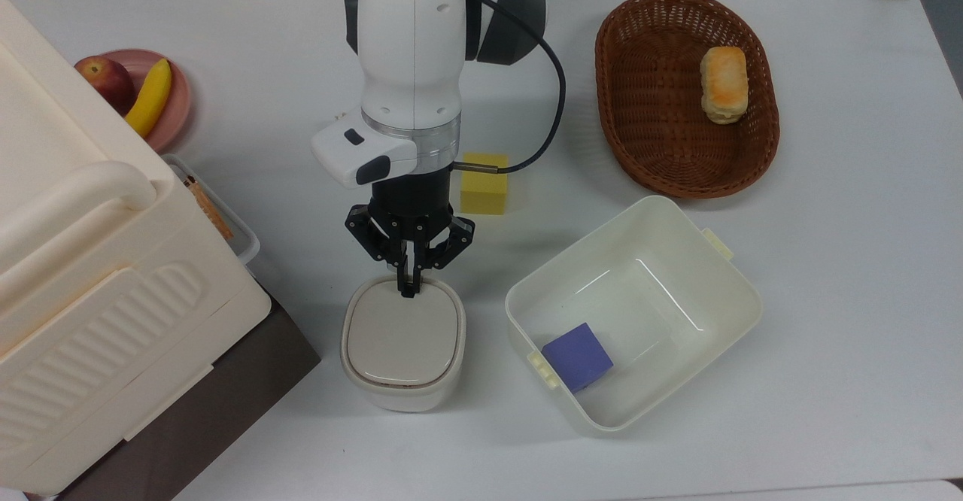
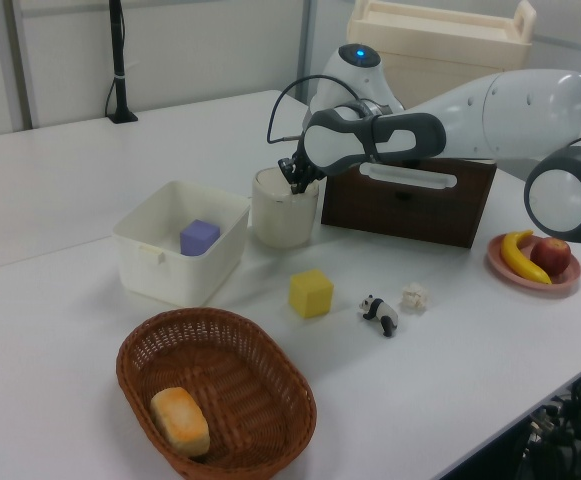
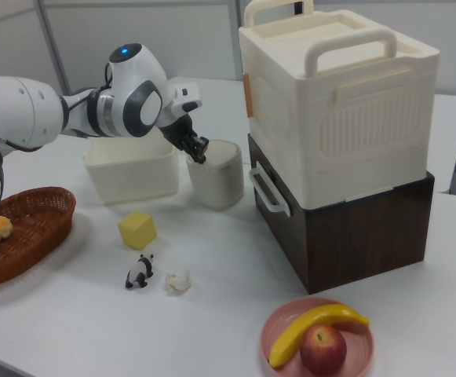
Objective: Open the trash can
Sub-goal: 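Lift the gripper upward to flip the trash can lid open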
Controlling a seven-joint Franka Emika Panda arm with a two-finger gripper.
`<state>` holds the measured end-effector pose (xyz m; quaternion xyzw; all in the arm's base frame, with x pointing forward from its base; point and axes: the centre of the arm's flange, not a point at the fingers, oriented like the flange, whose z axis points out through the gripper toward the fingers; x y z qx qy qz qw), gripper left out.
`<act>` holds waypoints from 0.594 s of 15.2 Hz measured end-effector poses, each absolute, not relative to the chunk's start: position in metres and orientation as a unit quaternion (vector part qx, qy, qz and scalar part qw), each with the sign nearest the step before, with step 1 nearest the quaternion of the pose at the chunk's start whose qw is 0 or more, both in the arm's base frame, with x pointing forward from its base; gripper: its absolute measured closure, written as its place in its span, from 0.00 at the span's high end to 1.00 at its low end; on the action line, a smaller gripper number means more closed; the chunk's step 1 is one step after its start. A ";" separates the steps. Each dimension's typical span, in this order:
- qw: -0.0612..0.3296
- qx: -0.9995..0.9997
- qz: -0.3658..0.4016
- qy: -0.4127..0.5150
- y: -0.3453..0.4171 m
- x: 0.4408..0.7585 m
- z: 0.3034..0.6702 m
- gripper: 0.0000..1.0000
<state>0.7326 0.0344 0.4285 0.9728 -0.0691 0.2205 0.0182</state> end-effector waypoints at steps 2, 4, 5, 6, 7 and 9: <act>0.017 0.971 0.225 -0.073 0.034 0.733 0.434 0.15; 0.014 0.969 0.233 -0.082 0.034 0.732 0.451 0.15; 0.015 0.971 0.222 -0.087 0.033 0.726 0.468 0.15; 0.016 0.974 0.209 -0.091 0.033 0.720 0.478 0.16; 0.018 0.977 0.188 -0.094 0.032 0.712 0.487 0.16; 0.027 0.987 0.131 -0.094 0.033 0.696 0.492 0.18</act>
